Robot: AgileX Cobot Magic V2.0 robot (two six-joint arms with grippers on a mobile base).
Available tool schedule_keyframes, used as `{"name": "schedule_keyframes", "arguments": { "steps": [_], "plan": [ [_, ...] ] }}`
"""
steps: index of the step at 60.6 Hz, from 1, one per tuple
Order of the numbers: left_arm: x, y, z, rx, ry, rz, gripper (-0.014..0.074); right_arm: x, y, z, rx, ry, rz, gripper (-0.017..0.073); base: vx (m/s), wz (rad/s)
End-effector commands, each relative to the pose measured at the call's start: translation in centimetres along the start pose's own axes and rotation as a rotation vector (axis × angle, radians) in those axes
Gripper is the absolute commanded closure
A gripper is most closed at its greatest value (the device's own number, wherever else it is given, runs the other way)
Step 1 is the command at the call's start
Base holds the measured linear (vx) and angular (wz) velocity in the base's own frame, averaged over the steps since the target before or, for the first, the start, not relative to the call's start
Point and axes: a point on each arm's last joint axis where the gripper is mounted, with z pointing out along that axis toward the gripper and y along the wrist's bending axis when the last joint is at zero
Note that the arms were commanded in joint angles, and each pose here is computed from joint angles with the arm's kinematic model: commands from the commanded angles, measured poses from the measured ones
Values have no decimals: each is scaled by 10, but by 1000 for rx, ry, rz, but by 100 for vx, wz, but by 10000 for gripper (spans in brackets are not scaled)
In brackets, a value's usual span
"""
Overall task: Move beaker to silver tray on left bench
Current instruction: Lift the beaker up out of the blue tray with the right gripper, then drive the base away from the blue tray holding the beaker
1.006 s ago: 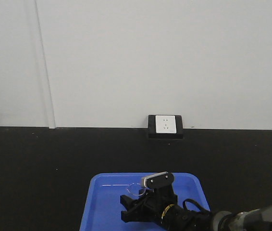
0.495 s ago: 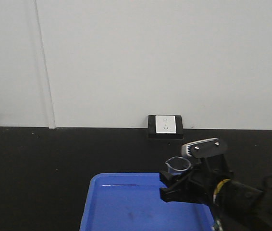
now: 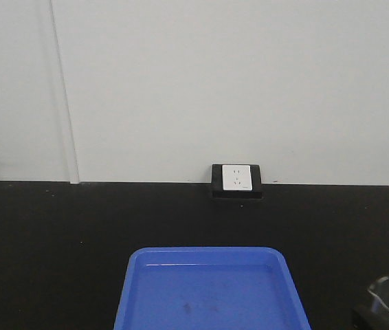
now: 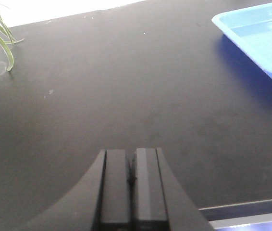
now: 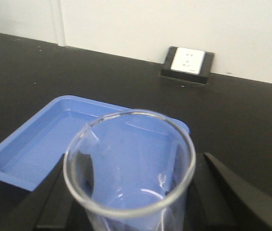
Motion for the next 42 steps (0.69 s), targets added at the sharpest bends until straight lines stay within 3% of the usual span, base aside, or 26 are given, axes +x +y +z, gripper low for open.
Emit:
{"name": "schedule_keyframes", "arguments": {
  "steps": [1, 13, 42],
  "plan": [
    [-2, -1, 2, 4, -71, -2, 592, -3, -1, -21, 1, -95, -11, 573, 0, 0],
    [-2, -1, 2, 4, -71, -2, 592, 11, -3, -44, 1, -175, -7, 573, 0, 0],
    [-2, -1, 2, 4, -71, -2, 592, 14, -4, -44, 10, -148, -1, 571, 0, 0]
  ]
}}
